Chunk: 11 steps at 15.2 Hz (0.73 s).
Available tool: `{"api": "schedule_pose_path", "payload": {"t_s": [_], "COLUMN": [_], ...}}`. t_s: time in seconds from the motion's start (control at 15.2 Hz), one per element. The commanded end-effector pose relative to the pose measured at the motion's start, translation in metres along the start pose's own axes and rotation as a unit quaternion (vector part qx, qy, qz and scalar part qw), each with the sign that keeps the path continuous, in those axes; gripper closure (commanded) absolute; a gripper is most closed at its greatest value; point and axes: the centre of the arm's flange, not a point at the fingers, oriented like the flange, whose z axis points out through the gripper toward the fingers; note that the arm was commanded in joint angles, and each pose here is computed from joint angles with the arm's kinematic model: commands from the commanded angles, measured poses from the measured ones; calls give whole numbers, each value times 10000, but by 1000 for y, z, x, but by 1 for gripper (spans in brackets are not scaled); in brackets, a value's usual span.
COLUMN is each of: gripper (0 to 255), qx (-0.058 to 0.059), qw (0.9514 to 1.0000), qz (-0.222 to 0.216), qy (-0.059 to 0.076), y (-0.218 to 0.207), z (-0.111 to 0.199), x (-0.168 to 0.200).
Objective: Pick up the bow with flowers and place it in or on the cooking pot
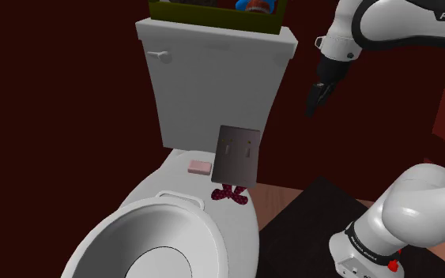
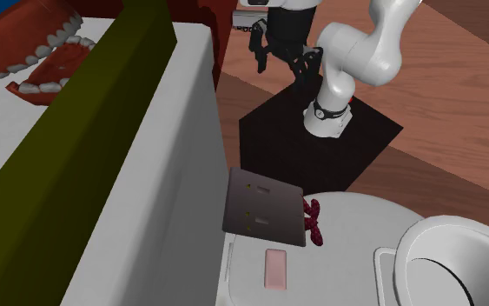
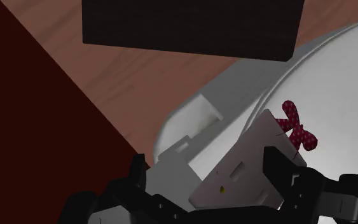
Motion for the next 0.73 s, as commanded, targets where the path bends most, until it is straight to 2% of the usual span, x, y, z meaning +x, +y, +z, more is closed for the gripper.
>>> {"api": "schedule_pose_path", "payload": {"t_s": [0.0,0.13,0.33,0.46,0.66], "gripper": [0,0,0,0,0], "qx": [0,568,1415,1975,2800], "qw": [10000,9983,9891,9787,9567], "qz": [0,-60,-151,-210,-298], "qy": [0,148,370,516,731], "y": [0,25,57,75,93], "z": [0,25,67,98,147], "x": [0,3,10,17,28]}}
